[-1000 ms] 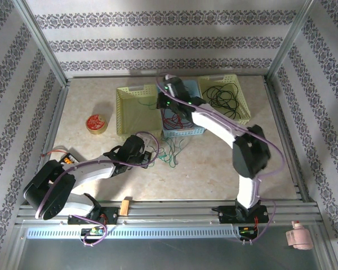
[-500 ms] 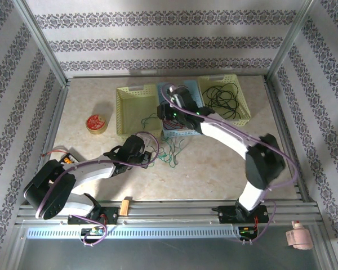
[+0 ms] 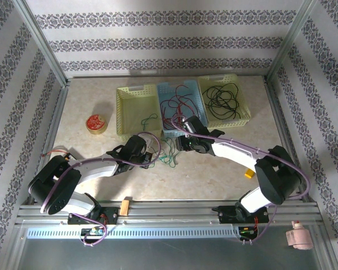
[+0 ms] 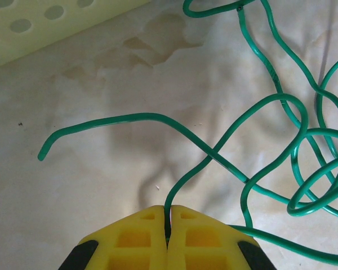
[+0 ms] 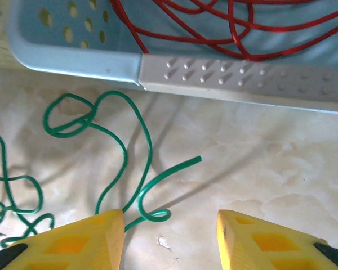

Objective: Untangle the cables

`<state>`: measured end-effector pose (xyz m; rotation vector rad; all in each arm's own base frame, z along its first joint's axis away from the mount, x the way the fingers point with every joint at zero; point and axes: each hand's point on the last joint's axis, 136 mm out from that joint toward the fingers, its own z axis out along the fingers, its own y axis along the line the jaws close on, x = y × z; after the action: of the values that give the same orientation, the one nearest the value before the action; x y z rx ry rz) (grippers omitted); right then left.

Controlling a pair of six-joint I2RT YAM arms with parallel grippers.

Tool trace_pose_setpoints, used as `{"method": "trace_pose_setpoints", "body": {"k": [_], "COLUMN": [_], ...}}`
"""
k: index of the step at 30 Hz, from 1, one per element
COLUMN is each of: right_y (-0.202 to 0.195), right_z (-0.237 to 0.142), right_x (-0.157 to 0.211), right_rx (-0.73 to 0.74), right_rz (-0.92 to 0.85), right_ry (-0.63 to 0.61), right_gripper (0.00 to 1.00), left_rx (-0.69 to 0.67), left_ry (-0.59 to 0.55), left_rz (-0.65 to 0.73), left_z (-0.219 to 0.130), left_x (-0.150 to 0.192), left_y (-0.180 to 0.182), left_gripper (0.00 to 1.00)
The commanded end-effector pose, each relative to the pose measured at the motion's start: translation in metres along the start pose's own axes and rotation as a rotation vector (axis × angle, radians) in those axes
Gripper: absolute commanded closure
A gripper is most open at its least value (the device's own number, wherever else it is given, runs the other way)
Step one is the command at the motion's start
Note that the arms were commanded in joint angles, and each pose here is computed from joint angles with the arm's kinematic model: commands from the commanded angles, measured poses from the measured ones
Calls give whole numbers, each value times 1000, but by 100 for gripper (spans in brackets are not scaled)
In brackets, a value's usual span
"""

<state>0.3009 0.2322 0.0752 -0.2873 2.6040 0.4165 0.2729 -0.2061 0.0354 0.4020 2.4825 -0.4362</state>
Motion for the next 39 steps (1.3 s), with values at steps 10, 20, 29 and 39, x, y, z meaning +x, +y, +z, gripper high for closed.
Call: {"method": "trace_pose_setpoints", "body": {"k": [10, 20, 29, 39], "right_y": [15, -39, -127, -198], "right_z": [45, 16, -35, -85], "right_x": [4, 8, 32, 47], "right_rx": [-5, 199, 369, 492], "right_rz": [-47, 49, 339, 589], "right_ry": [77, -32, -179, -318], "right_gripper": [68, 100, 100, 100], "left_rx": [8, -13, -24, -25], "left_ry": [-42, -38, -6, -3], "left_rz": [-9, -18, -18, -16], "left_z": [-2, -1, 6, 6], "left_x": [-21, -20, -17, -17], "left_y": [-4, 0, 1, 1], "left_gripper": [100, 100, 100, 100]}}
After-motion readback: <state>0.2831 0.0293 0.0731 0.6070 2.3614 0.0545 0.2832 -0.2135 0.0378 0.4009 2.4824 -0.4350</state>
